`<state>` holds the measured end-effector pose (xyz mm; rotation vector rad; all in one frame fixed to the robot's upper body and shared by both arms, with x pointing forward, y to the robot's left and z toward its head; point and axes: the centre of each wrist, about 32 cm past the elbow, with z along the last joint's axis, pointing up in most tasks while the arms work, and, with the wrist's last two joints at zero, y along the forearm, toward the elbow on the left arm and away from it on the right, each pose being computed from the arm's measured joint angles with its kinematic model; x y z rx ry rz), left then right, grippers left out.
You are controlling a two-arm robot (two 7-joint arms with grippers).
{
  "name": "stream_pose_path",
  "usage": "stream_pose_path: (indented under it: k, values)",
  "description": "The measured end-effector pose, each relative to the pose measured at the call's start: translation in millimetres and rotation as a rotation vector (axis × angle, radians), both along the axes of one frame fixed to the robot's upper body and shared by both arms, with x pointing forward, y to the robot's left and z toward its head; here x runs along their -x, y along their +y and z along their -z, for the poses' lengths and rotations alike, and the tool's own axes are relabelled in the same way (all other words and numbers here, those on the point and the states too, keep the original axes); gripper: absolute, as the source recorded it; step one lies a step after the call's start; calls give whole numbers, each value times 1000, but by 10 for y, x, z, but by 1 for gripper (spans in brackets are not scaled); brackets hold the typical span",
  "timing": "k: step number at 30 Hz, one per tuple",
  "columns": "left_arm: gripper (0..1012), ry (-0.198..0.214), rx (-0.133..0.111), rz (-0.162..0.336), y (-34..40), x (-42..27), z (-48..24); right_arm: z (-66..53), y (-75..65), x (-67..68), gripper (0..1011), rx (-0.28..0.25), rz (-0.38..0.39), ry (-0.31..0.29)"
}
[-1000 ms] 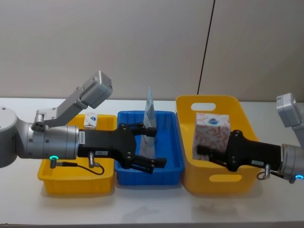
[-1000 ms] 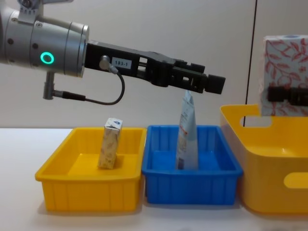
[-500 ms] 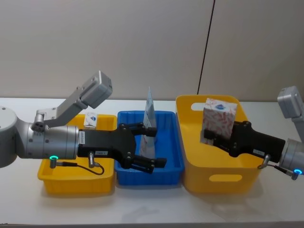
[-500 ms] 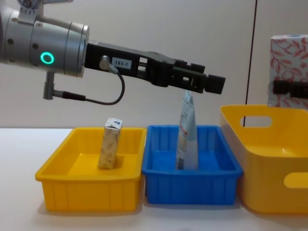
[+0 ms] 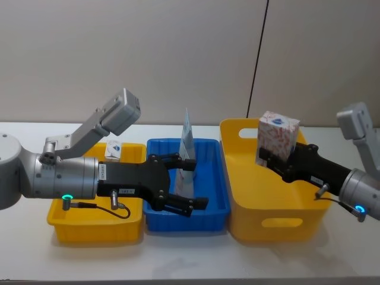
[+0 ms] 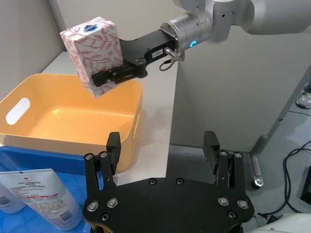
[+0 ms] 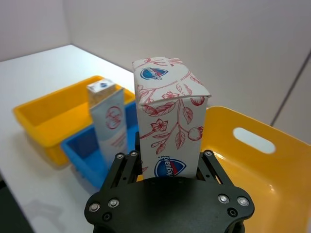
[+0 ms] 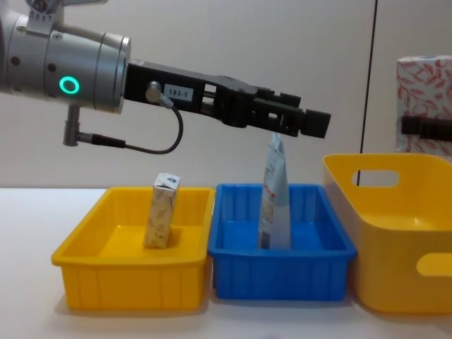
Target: Bimanual collaborative sorting of washing and personal care products
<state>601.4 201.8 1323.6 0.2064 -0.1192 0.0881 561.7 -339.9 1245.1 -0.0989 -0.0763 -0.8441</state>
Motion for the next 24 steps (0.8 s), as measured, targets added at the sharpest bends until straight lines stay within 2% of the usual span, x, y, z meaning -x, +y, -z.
stream_pose_path:
  k: [13,19,24]
  values:
    - [1001,0,0,0,0,0,0,18,347,-9,375,26,202,-2]
    - [1001,0,0,0,0,0,0,23,576,-85,374,46,308,-10]
    - [1001,0,0,0,0,0,0,34,778,-202,374,58,388,-18]
